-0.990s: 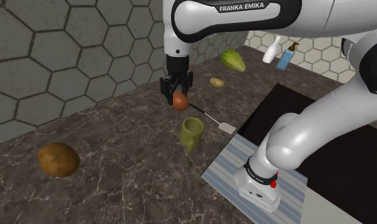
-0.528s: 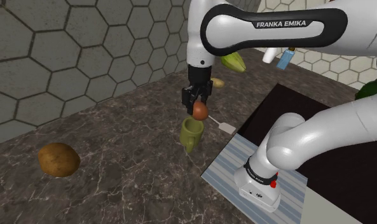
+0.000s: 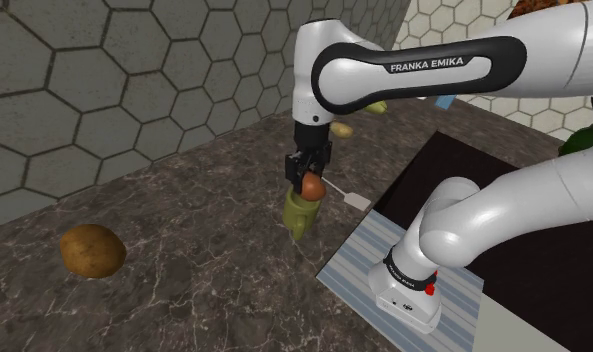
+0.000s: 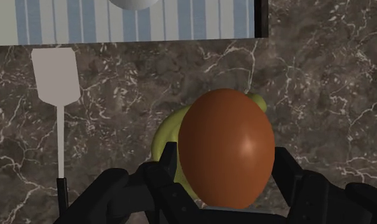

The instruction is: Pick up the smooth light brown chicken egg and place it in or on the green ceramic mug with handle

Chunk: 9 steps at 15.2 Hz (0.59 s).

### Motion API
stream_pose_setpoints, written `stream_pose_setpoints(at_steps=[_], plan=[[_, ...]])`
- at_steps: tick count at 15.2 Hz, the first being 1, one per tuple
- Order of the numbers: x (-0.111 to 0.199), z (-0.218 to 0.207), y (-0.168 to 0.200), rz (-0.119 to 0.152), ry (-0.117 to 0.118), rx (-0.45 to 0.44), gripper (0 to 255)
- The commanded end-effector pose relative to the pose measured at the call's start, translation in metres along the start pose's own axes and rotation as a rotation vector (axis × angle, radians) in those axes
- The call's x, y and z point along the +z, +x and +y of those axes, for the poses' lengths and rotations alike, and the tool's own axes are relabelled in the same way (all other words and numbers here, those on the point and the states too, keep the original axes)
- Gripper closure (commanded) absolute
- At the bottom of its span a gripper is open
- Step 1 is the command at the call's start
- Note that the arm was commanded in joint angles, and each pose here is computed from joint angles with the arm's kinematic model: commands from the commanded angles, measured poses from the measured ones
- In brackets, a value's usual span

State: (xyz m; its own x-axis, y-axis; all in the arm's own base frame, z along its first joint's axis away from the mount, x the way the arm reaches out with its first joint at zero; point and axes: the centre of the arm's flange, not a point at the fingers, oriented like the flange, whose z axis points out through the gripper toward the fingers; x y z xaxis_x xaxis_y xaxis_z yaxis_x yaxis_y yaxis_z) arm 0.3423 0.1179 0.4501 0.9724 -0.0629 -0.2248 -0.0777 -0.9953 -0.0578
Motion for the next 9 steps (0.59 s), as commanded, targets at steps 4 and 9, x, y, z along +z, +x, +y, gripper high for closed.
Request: stream_pose_setpoints(at_steps=[4,9], plan=[[0.024,0.001,0.006,0.001,0.000,0.000,255],[0.024,0.001,0.006,0.001,0.000,0.000,255]])
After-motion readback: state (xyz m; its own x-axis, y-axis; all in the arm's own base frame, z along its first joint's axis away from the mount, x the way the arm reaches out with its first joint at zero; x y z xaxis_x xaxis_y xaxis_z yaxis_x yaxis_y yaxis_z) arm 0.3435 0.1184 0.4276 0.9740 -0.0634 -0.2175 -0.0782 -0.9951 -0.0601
